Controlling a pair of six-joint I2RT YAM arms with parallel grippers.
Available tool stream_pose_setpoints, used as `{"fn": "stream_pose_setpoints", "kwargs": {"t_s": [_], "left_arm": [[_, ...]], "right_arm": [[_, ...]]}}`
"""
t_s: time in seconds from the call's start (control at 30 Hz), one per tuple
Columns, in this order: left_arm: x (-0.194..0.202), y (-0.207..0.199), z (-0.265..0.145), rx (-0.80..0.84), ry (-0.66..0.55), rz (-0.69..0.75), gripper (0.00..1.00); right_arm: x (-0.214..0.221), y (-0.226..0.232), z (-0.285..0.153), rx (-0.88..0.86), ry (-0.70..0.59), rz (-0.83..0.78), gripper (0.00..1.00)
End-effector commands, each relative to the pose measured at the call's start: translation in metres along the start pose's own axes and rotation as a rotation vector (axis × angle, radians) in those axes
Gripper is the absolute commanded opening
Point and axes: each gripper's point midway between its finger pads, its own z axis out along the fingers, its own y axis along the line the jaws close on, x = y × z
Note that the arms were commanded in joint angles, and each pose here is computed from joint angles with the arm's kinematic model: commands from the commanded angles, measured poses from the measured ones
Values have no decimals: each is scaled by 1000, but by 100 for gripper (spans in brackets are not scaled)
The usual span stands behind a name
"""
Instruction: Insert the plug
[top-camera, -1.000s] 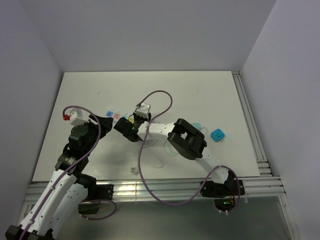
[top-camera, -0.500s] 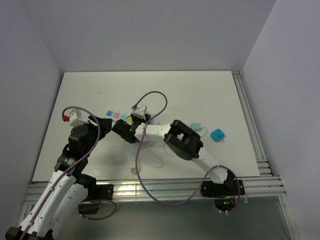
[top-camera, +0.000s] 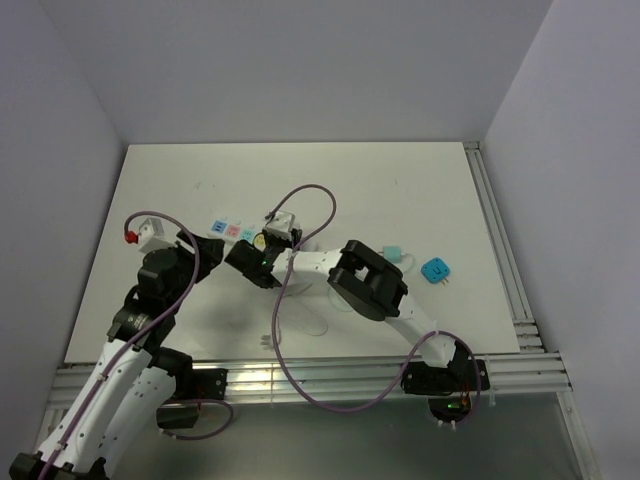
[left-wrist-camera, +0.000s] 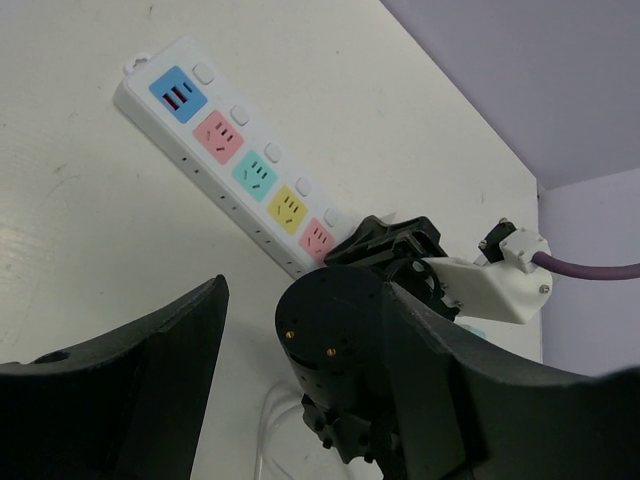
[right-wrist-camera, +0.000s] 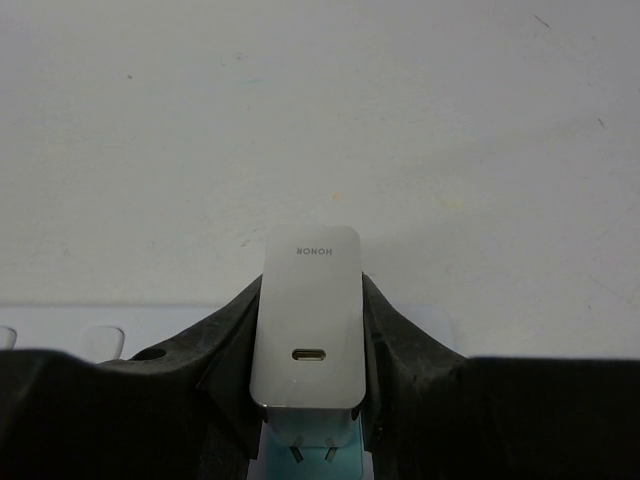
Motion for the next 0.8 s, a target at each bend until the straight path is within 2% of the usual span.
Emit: {"fn": "stream_pose_setpoints", "kwargs": {"t_s": [0.0, 0.1, 0.2, 0.3, 0.47, 0.57, 0.77], "left_arm": [[-13, -16, -2, 23, -17, 6, 69], [-16, -18, 0, 7, -10, 16, 70], [-25, -21, -2, 0, -36, 30, 70], [-33, -25, -5, 8, -61, 39, 71], [-38, -34, -6, 23, -55, 50, 71], [-39, -34, -7, 17, -56, 51, 72], [-58, -32, -20, -10, -130, 38, 74]], "right_arm": [[262, -102, -53, -91, 748, -550, 0], [251, -100, -55, -131, 747, -541, 0], [226, -97, -61, -174, 740, -475, 27], [203, -96, -68, -204, 734, -420, 39], [158, -86, -77, -292, 694, -351, 70], [135, -83, -76, -308, 662, -358, 78], [82, -82, -83, -384, 620, -300, 81]]}}
